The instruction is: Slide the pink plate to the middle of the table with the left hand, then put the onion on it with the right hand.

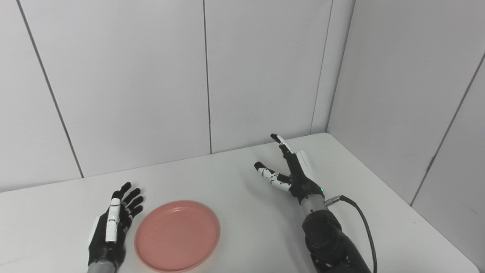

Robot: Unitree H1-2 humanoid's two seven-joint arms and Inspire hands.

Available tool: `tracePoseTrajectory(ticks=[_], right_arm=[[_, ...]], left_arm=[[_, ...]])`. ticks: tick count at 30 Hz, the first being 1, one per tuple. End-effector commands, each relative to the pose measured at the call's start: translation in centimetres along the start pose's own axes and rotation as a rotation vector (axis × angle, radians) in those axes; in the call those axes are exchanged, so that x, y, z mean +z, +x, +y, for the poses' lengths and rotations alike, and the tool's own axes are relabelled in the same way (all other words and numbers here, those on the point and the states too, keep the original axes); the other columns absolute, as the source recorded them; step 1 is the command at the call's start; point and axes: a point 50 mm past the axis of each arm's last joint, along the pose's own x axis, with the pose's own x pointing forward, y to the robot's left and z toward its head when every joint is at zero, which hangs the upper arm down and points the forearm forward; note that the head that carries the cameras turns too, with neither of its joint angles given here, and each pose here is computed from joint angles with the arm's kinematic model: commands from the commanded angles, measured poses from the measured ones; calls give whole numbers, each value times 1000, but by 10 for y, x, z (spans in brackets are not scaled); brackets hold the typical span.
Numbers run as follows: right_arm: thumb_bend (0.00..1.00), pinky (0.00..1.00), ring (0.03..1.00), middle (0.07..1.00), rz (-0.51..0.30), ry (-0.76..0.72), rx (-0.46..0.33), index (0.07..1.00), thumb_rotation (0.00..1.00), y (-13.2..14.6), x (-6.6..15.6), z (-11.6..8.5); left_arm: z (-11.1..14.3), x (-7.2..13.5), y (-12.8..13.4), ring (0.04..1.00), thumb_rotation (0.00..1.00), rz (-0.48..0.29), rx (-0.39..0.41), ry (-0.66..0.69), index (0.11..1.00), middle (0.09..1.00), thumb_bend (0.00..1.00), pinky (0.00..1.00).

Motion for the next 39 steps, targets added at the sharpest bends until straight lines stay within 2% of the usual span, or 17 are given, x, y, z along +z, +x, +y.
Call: tracePoseTrajectory(ticks=[1, 8, 17, 22, 29, 35, 39], right_arm=[[765, 808, 895, 917, -45, -27, -84, 920, 476, 16, 18, -23], [811, 785, 873, 898, -11, -112, -117, 911, 440, 22, 15, -32], [843, 762, 863, 894, 47, -151, -155, 903, 384, 28, 9, -41], [848, 841, 876, 887, 69, -208, -158, 905, 395, 29, 3, -52], [892, 840, 881, 883, 112, -254, -120, 911, 410, 30, -4, -63], [935, 877, 898, 896, 151, -288, -68, 914, 331, 31, -12, -67], [976, 885, 900, 896, 165, -312, -29, 910, 321, 30, -14, -70]], left_arm=[[12, -20, -11, 849, 1000, 69, 23, -10, 878, 861, 521, 844], [15, -22, -13, 858, 1000, 78, 17, -17, 875, 866, 520, 857], [15, -22, -15, 856, 1000, 82, 5, -25, 876, 866, 518, 843], [12, -21, -16, 859, 1000, 78, 1, -23, 881, 873, 521, 838], [9, -20, -17, 863, 1000, 78, -6, -29, 882, 878, 525, 846], [7, -20, -18, 865, 1000, 69, -13, -25, 884, 879, 520, 850], [6, -21, -18, 867, 1000, 70, -14, -26, 892, 884, 520, 855]])
